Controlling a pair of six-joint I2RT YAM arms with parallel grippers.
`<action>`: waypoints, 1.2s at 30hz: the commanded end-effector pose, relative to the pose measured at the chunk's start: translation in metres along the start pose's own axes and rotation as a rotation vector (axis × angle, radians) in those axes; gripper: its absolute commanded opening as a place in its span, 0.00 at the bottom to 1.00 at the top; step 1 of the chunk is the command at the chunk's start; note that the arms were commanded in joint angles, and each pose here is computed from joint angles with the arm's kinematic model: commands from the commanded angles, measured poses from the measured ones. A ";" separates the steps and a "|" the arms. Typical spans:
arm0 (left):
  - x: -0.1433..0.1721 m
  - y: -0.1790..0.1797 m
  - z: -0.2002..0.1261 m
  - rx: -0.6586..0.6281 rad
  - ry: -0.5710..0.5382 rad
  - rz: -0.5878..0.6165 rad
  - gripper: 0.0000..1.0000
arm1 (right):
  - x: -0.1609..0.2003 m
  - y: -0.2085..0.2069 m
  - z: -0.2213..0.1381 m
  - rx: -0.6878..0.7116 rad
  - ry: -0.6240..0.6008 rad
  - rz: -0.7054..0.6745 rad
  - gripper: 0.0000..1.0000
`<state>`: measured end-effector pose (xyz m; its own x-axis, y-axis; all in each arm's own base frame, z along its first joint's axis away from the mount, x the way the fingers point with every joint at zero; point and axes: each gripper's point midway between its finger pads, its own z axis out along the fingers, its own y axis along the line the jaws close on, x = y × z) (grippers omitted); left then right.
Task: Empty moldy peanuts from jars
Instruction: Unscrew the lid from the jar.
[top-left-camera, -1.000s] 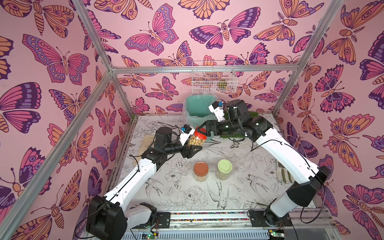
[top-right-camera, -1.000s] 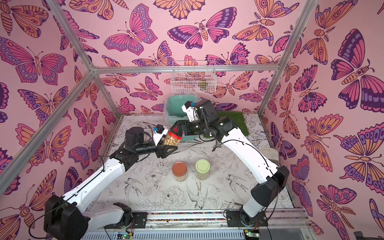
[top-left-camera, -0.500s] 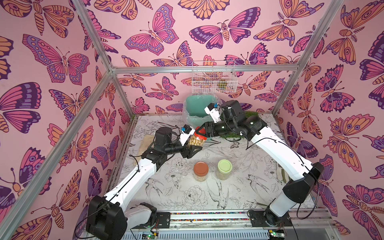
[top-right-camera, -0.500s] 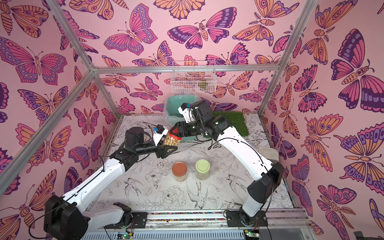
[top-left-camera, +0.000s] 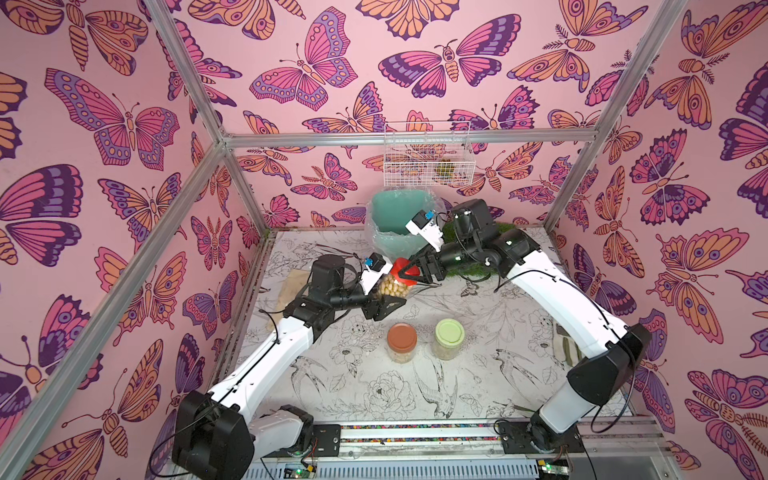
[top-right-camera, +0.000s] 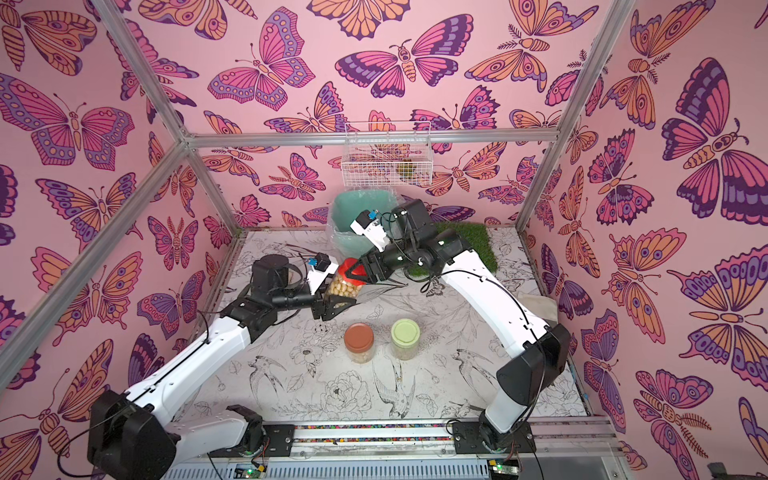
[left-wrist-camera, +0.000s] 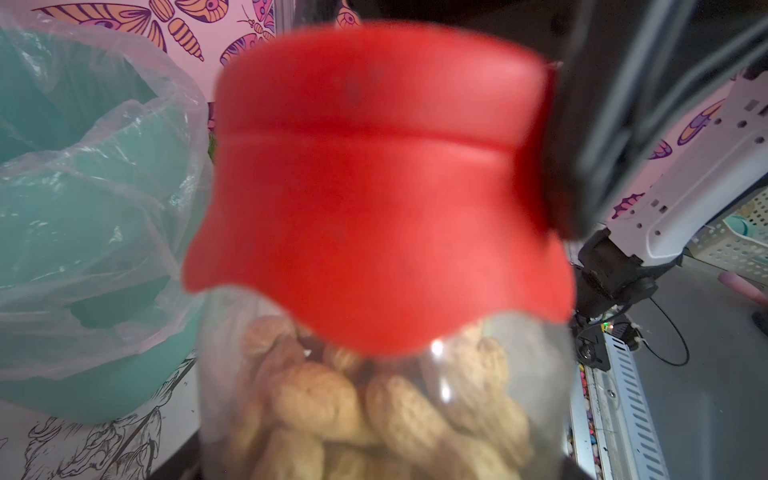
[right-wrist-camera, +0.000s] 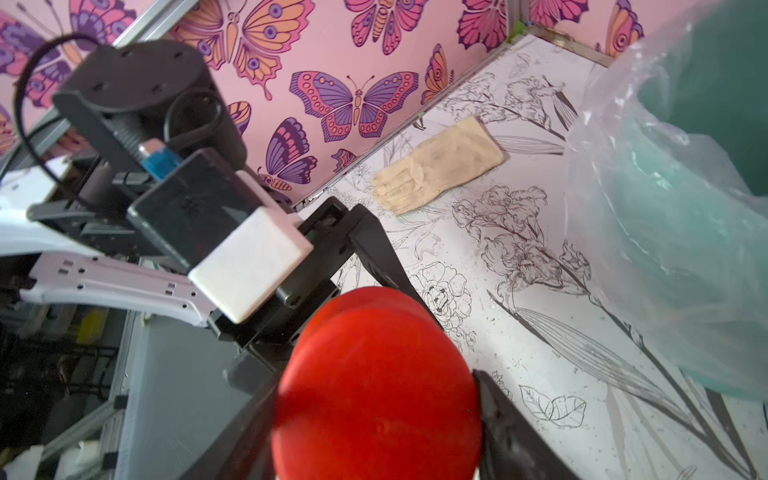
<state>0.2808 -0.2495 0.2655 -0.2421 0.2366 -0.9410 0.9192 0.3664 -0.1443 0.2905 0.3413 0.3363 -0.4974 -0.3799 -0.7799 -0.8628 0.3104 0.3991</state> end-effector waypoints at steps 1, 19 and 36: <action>-0.007 0.000 -0.004 0.004 -0.012 -0.024 0.00 | 0.009 0.018 -0.011 -0.061 0.012 -0.250 0.27; -0.004 -0.003 -0.007 -0.006 -0.012 -0.017 0.00 | -0.017 0.006 -0.009 -0.014 -0.007 -0.050 0.99; 0.001 0.002 -0.006 -0.034 -0.001 -0.008 0.00 | -0.020 -0.015 -0.023 0.228 -0.149 0.493 0.99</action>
<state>0.2839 -0.2454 0.2597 -0.2769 0.2422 -0.9299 0.9015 0.4005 -0.1642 0.3151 0.3238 0.3577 -0.7609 -0.0769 -0.6443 -0.5607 0.5777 0.5932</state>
